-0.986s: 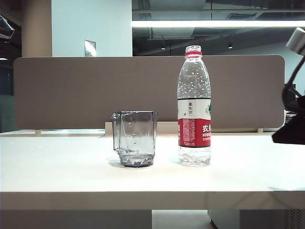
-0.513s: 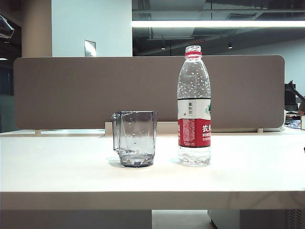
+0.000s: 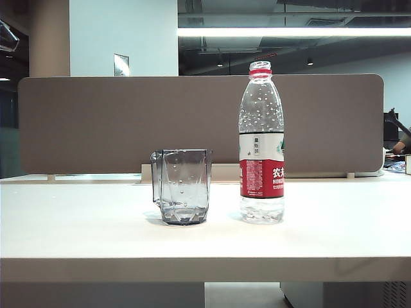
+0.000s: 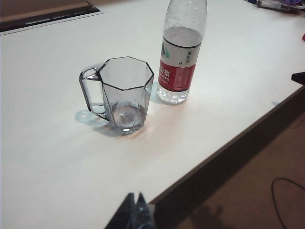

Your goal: Pick up the mineral water bottle on the table and pour a little water into the mug.

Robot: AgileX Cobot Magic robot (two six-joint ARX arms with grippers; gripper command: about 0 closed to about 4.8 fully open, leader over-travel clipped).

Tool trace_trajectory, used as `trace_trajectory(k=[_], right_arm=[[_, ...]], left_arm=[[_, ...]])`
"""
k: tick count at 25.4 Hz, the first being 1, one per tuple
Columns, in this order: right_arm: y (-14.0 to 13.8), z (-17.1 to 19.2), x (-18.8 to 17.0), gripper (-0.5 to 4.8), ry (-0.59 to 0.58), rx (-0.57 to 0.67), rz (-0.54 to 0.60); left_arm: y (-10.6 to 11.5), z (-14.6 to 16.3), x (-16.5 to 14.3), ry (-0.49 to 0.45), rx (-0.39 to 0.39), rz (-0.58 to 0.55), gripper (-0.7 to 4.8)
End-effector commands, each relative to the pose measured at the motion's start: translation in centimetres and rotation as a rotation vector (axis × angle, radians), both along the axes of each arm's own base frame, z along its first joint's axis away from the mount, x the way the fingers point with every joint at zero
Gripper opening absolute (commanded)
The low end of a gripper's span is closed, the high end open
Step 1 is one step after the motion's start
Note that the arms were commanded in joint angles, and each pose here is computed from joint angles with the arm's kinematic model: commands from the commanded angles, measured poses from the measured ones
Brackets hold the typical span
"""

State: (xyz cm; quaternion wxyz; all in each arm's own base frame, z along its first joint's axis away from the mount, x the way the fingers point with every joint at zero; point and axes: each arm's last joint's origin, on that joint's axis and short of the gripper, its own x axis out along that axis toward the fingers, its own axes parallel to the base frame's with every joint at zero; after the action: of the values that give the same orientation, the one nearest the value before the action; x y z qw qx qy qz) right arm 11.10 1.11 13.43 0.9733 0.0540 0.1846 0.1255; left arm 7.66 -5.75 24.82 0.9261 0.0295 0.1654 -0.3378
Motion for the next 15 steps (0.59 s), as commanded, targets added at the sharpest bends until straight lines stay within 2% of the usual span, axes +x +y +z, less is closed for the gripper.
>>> trace_trajectory(k=[1, 5, 12, 15], right_arm=[[-0.51, -0.24, -0.6, -0.06, 0.005, -0.01, -0.07], [-0.81, 0.03, -0.87, -0.06, -0.026, -0.006, -0.168], [-1.1, -0.04, -0.94, -0.06, -0.023, -0.04, -0.259], [-1.06, 0.38, -1.1, -0.06, -0.074, -0.028, -0.246]], left_arm=[[-0.02, 0.14, 0.0, -0.012, -0.005, -0.005, -0.05], [-0.02, 0.14, 0.0, -0.012, -0.005, -0.006, -0.05], [-0.02, 0.14, 0.0, -0.012, -0.005, -0.006, -0.05], [-0.02, 0.14, 0.0, -0.012, -0.005, -0.005, -0.05]])
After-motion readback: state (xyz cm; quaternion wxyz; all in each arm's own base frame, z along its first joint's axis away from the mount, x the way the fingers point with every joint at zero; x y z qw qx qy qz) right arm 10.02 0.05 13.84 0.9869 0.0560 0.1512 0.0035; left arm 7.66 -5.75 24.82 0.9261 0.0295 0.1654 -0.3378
